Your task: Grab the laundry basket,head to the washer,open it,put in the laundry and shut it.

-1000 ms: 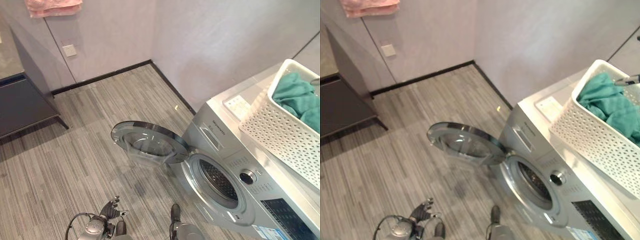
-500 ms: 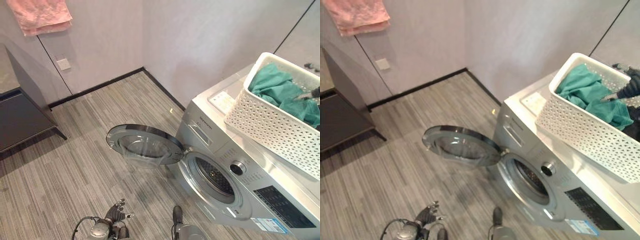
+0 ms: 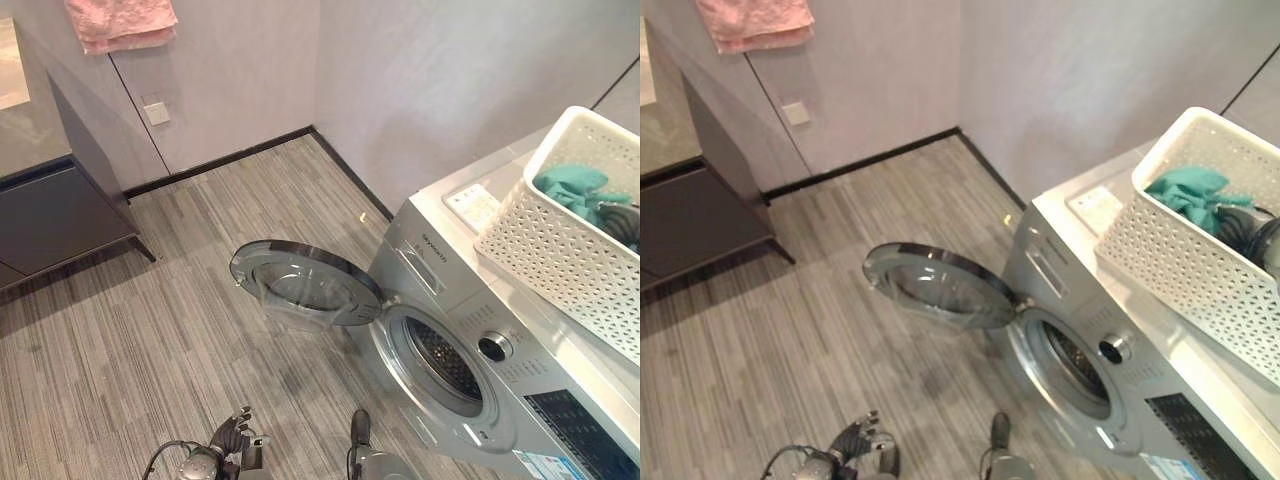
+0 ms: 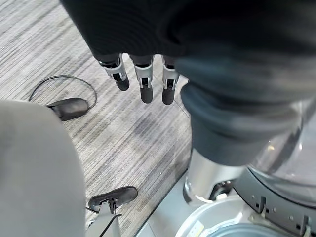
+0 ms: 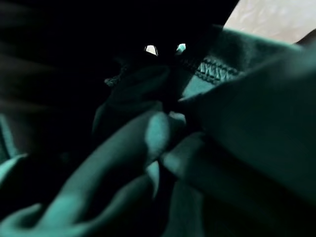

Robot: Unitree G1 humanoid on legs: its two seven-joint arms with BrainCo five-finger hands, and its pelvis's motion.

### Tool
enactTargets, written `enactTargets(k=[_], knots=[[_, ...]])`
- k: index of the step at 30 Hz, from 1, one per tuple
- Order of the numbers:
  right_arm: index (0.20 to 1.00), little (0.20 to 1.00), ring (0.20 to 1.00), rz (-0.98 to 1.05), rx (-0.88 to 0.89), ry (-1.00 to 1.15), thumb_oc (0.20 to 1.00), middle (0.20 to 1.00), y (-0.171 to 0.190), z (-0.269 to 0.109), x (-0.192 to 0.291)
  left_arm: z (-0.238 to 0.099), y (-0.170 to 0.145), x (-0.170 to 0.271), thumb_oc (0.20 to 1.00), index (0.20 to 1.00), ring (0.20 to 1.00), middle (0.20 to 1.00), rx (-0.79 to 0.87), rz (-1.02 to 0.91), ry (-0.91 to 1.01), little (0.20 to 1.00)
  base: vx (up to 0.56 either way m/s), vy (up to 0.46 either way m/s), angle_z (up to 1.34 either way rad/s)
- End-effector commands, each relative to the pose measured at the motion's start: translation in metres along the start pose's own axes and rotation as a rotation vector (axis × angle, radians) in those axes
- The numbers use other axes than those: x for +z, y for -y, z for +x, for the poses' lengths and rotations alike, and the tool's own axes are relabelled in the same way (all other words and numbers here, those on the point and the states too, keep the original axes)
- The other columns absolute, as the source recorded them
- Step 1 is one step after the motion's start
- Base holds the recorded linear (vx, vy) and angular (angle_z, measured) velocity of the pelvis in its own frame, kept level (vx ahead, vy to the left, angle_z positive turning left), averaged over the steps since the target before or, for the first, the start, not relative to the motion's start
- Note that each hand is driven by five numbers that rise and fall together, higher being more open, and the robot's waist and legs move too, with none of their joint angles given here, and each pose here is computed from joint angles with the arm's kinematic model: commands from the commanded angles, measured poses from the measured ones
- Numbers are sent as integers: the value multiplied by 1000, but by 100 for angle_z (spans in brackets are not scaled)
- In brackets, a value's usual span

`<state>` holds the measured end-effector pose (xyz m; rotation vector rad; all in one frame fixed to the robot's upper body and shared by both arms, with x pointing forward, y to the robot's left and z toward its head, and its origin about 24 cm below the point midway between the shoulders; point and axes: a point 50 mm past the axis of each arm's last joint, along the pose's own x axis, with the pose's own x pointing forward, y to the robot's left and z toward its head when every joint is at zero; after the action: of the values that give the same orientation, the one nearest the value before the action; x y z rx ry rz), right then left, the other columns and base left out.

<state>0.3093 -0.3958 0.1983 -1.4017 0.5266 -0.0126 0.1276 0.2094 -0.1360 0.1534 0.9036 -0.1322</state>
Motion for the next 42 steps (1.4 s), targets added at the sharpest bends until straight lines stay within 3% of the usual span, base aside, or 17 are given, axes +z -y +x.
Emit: enactTargets(k=[1,2,3,4,5,11,15,16,17,20,22,30,42], knots=[[1000,1000,1000,-90,-15,-33,1000,1000,25,-6,3,4,-5,18,1000,1000,1000,1000,16,13,75,1000,-1,-29,18],[1000,1000,1000,-91,-15,-28,1000,1000,24,-6,3,4,-4,17,1000,1000,1000,1000,17,10,74,1000,3,-16,12],[583,583,583,-87,-19,-25,583,583,24,-6,3,4,-5,17,1000,1000,1000,1000,18,7,74,1000,7,-15,5],[244,244,244,-39,-55,-30,244,244,26,-6,0,4,-5,17,1000,1000,1000,1000,26,4,74,1000,0,0,0],[200,200,200,-38,-55,-30,200,200,26,-6,0,4,-5,17,1000,1000,1000,1000,27,5,74,1000,0,0,0],[200,200,200,358,-438,67,200,200,79,-22,-2,11,-5,22,1000,1000,1000,1000,65,19,59,1000,0,0,0],[200,200,200,618,-673,170,200,200,121,-51,-10,14,-6,28,1000,1000,1000,1000,72,25,69,1000,9,4,-1],[200,200,200,721,-835,180,200,200,148,-73,-21,13,-11,28,1000,1000,1000,1000,87,40,63,1000,0,0,0],[200,200,200,718,-836,183,200,200,150,-74,-20,14,-10,28,1000,1000,1000,1000,86,36,65,1000,0,0,0],[200,200,200,856,-1117,312,200,200,194,-116,-15,13,-18,26,1000,1000,1000,1000,130,47,42,1000,49,22,-1],[200,200,200,799,-1216,388,200,200,209,-134,3,13,-19,24,1000,1000,1000,1000,146,37,37,1000,44,20,-2],[200,200,200,618,-1549,469,200,200,198,-168,27,16,-9,23,1000,1000,1000,1000,163,41,21,1000,18,14,-5],[200,200,200,602,-1610,653,200,200,154,-182,41,16,-12,46,1000,1000,1000,1000,165,100,122,1000,-7,33,-7]])
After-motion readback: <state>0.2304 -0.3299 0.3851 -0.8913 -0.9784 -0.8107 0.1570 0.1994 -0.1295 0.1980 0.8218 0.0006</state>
